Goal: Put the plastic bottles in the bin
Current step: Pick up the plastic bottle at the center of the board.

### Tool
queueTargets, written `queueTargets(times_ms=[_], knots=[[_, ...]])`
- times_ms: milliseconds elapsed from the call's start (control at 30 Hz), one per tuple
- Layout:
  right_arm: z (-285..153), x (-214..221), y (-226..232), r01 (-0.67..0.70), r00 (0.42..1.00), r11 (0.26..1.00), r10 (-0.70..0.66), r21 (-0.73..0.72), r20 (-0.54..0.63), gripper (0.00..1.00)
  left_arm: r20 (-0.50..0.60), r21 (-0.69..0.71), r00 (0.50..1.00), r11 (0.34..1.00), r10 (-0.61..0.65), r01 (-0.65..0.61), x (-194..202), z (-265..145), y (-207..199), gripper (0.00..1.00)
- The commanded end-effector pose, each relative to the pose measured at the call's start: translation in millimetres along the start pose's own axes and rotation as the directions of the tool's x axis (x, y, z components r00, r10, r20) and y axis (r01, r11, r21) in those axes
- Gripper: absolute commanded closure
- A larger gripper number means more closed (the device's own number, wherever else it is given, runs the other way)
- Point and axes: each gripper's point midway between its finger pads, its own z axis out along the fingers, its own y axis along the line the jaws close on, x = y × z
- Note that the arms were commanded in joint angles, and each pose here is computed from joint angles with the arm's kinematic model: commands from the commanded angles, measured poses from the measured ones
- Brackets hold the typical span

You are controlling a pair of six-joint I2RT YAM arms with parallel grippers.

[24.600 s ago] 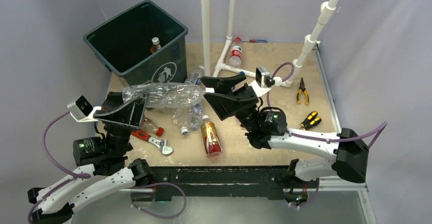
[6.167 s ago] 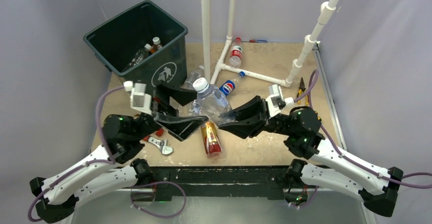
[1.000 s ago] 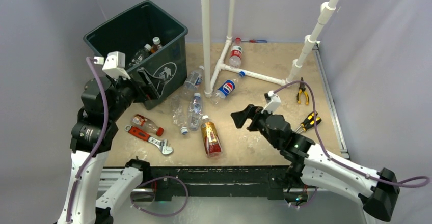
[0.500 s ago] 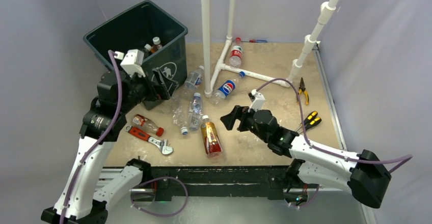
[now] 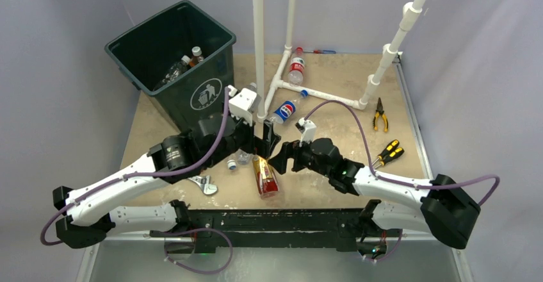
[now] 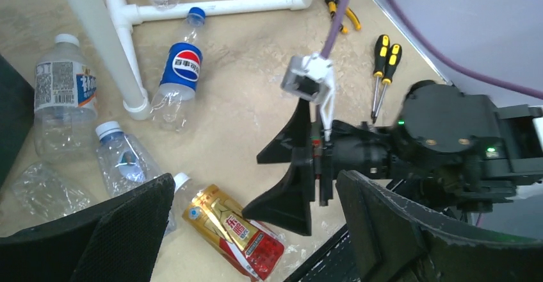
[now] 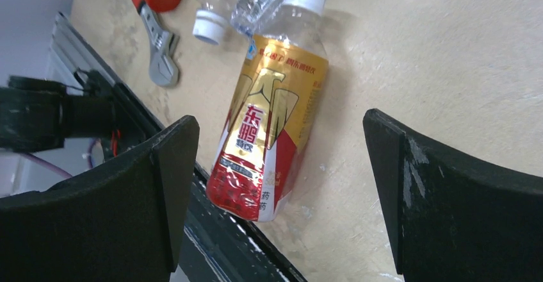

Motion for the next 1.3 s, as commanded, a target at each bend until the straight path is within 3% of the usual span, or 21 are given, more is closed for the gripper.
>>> queueTargets(times_ms=[0, 233, 367, 500, 767, 867, 1133, 1267], knots=[[4, 21, 16, 0.047, 0.996, 0.994, -0.055, -0.102, -0.069, 0.01, 0.176, -0.070, 0.983, 0.996, -0.046, 0.059, -24, -24, 15, 0.01], [15, 34, 12, 0.079, 0.988, 0.995, -0.087, -0.063, -0.126, 0.01, 0.191, -0.025, 0.961, 0.977, -0.202, 0.210, 37, -43, 43, 0.01], [21, 35, 17, 0.082, 0.985, 0.993, -0.094, -0.083, -0.145, 0.01, 0.108, 0.041, 0.952, 0.958, -0.285, 0.283, 78, -28, 32, 0.03], [24, 39, 22, 0.088, 0.981, 0.992, -0.102, -0.094, -0.162, 0.01, 0.028, -0.008, 0.945, 0.946, -0.325, 0.325, 117, -9, 35, 0.05], [37, 75, 27, 0.132, 0.956, 0.989, -0.146, -0.071, -0.256, 0.01, 0.123, -0.056, 0.880, 0.882, -0.458, 0.467, 138, -8, 61, 0.06], [43, 85, 20, 0.137, 0.947, 0.990, -0.142, -0.036, -0.287, 0.07, 0.155, -0.058, 0.868, 0.873, -0.472, 0.485, 135, -13, 67, 0.07], [46, 96, 3, 0.172, 0.936, 0.984, -0.153, 0.034, -0.316, 0.37, 0.144, -0.086, 0.872, 0.872, -0.468, 0.482, 142, -17, 74, 0.07], [31, 85, 1, 0.182, 0.949, 0.982, -0.164, 0.045, -0.270, 0.46, 0.147, -0.075, 0.873, 0.875, -0.464, 0.478, 139, -18, 72, 0.07]])
